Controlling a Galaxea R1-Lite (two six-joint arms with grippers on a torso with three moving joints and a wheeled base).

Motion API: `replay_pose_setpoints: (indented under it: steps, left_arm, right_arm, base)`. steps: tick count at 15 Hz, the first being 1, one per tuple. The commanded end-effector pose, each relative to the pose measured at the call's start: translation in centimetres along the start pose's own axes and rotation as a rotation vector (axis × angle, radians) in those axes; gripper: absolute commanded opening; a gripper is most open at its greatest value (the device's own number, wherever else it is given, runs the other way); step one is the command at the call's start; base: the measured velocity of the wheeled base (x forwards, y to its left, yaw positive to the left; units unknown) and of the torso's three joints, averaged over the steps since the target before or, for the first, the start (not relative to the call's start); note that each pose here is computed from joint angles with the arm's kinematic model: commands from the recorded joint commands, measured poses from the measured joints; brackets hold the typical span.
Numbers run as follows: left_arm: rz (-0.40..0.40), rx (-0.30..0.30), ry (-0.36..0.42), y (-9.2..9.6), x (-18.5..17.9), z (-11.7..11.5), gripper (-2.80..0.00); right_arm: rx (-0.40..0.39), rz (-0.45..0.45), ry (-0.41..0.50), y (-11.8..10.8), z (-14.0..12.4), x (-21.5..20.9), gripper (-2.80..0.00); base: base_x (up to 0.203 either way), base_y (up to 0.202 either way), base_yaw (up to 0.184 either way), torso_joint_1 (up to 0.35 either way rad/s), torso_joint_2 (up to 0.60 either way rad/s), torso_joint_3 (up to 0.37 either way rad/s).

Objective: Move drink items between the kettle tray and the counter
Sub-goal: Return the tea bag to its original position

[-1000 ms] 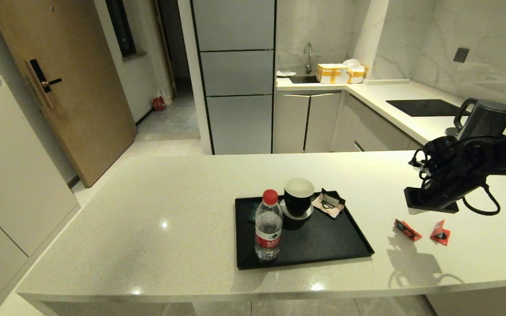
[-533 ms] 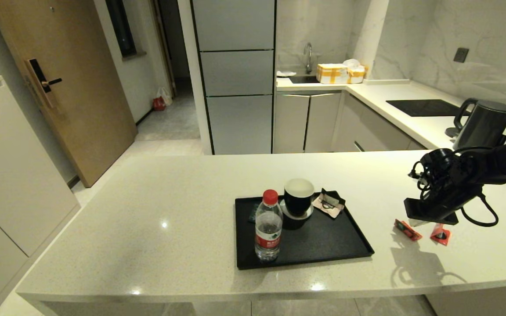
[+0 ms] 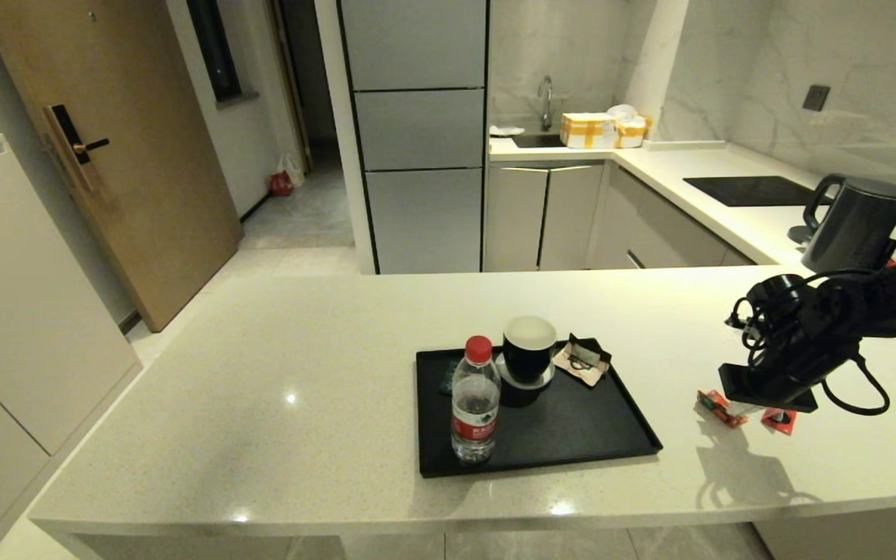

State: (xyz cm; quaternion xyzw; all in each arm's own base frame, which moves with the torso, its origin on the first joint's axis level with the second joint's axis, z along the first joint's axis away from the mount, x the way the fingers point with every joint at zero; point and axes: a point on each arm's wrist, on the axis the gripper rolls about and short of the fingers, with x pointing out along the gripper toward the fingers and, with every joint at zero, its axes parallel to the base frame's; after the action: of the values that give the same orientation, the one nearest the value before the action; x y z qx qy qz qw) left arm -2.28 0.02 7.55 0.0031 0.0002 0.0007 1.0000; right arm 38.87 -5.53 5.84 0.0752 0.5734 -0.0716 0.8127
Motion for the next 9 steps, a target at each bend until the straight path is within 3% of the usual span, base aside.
replay_pose_setpoints:
  steps: [1, 9]
  left_arm:
    - [0.0, 0.0, 0.0, 0.0, 0.0, 0.0, -2.8]
    - [0.0, 0.0, 0.0, 0.0, 0.0, 0.0, -2.8]
  right_arm:
    - [-0.003, 0.003, 0.008, 0.1, -0.4, -0.1, -2.8]
    - [-0.015, 0.012, -0.117, 0.7, 0.7, -1.6, -2.8]
  base:
    - [0.0, 0.0, 0.0, 0.0, 0.0, 0.0]
    - [0.0, 0.0, 0.0, 0.0, 0.0, 0.0]
